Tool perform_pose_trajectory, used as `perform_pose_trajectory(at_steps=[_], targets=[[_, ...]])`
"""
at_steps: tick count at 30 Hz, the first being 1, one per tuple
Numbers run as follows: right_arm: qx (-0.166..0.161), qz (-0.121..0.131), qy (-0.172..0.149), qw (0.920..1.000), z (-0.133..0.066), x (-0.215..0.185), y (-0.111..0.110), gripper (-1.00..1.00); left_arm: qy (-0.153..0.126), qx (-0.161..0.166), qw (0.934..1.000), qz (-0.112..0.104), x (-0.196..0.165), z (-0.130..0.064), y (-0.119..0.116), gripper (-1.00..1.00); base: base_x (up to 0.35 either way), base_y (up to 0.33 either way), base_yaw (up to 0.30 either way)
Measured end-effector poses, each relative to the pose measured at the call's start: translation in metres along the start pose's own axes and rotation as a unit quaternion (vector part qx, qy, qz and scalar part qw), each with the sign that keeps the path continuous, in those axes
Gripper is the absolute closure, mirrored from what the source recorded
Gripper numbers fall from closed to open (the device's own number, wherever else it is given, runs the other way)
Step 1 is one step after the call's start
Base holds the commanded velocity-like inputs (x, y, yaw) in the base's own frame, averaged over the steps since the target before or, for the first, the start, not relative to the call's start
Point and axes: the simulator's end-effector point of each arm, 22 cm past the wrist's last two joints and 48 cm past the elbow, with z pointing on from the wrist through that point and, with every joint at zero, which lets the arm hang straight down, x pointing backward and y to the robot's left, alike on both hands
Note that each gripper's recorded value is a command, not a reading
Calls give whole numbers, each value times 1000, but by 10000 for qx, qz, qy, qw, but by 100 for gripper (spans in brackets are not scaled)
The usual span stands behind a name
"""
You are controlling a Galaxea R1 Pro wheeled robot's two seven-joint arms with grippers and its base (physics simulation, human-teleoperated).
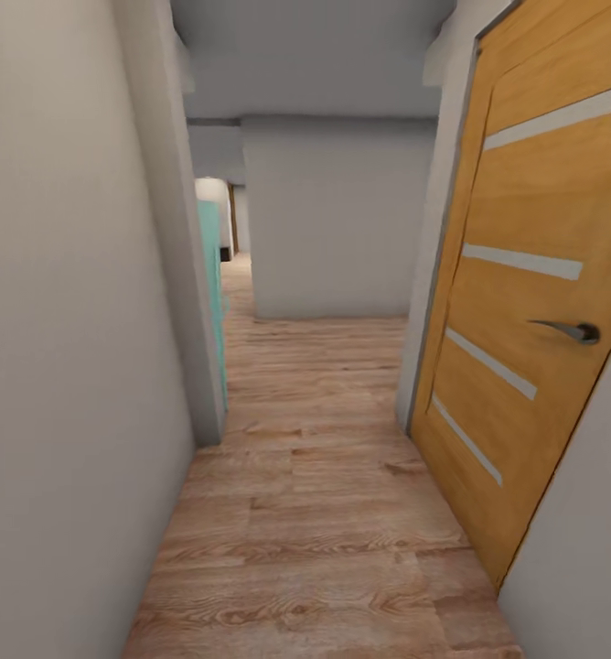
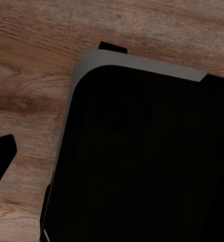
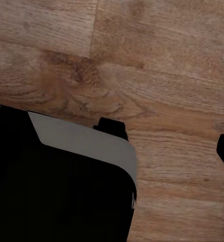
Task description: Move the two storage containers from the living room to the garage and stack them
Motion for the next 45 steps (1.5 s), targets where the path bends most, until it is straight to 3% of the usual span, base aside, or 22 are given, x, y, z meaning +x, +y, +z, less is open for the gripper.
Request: perform_pose_trajectory(at_steps=[45], targets=[[-2, 8, -32, 10000, 0, -1, 0, -100, 8, 2, 10000, 6, 0, 0, 0, -100, 322, -22, 10]])
